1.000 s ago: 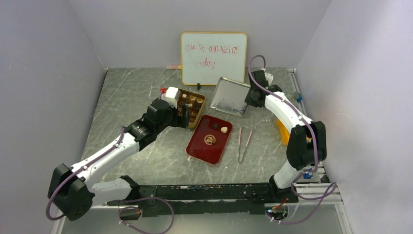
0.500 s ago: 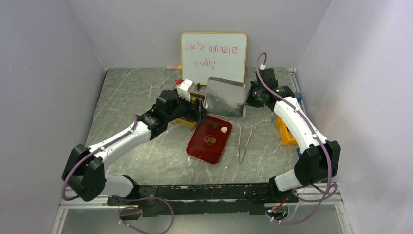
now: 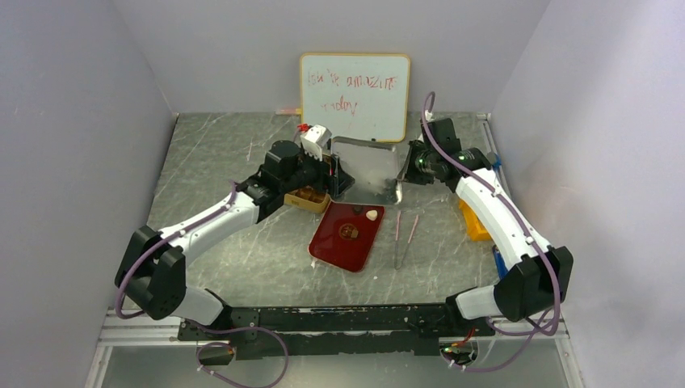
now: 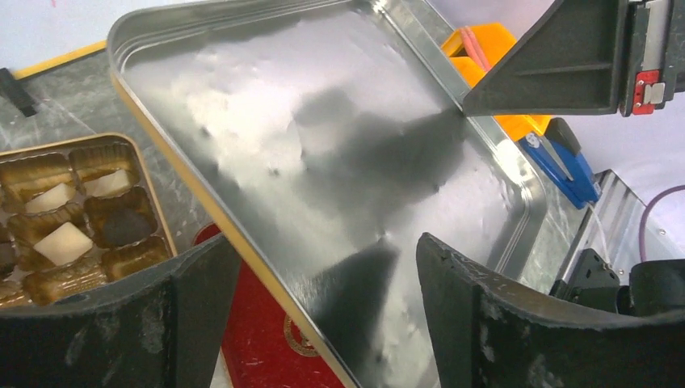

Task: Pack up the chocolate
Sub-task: Pick up the box lid from the center of the board.

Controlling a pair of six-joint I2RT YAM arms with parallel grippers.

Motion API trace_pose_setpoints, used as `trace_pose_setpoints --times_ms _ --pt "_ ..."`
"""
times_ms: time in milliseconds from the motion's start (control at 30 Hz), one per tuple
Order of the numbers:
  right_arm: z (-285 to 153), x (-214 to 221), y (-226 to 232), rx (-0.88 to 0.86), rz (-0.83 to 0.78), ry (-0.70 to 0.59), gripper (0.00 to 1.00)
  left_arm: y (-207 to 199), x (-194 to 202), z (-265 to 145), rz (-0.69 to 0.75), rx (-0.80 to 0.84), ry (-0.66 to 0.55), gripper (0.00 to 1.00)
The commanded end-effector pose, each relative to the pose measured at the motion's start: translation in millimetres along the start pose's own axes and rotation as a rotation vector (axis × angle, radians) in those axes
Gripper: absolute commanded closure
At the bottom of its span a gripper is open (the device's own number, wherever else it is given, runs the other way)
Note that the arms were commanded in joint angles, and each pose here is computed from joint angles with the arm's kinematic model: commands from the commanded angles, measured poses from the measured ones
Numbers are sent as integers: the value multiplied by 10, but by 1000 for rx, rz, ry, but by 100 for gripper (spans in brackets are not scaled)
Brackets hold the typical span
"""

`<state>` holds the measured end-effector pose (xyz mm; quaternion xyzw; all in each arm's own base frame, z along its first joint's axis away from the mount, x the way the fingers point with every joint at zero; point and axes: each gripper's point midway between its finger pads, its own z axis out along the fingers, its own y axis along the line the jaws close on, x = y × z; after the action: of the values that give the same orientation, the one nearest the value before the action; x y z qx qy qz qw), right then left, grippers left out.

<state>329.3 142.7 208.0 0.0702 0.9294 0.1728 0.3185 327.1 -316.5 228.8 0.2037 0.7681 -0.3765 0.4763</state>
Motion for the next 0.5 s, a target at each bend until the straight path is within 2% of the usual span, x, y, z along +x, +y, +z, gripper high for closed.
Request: trace_pose_setpoints --times_ms 0,200,433,467 --pt "-150 -19 122 -56 -19 -32 100 -224 -245 37 -13 114 -64 20" --pt "-145 30 82 -46 -27 -26 100 -343 -227 33 -32 186 -59 43" --pt "-80 109 20 -31 -24 -19 100 -477 -252 -22 -42 251 -65 82" --pt "-68 114 17 -30 -21 -19 100 -495 -250 -30 -45 261 -64 90"
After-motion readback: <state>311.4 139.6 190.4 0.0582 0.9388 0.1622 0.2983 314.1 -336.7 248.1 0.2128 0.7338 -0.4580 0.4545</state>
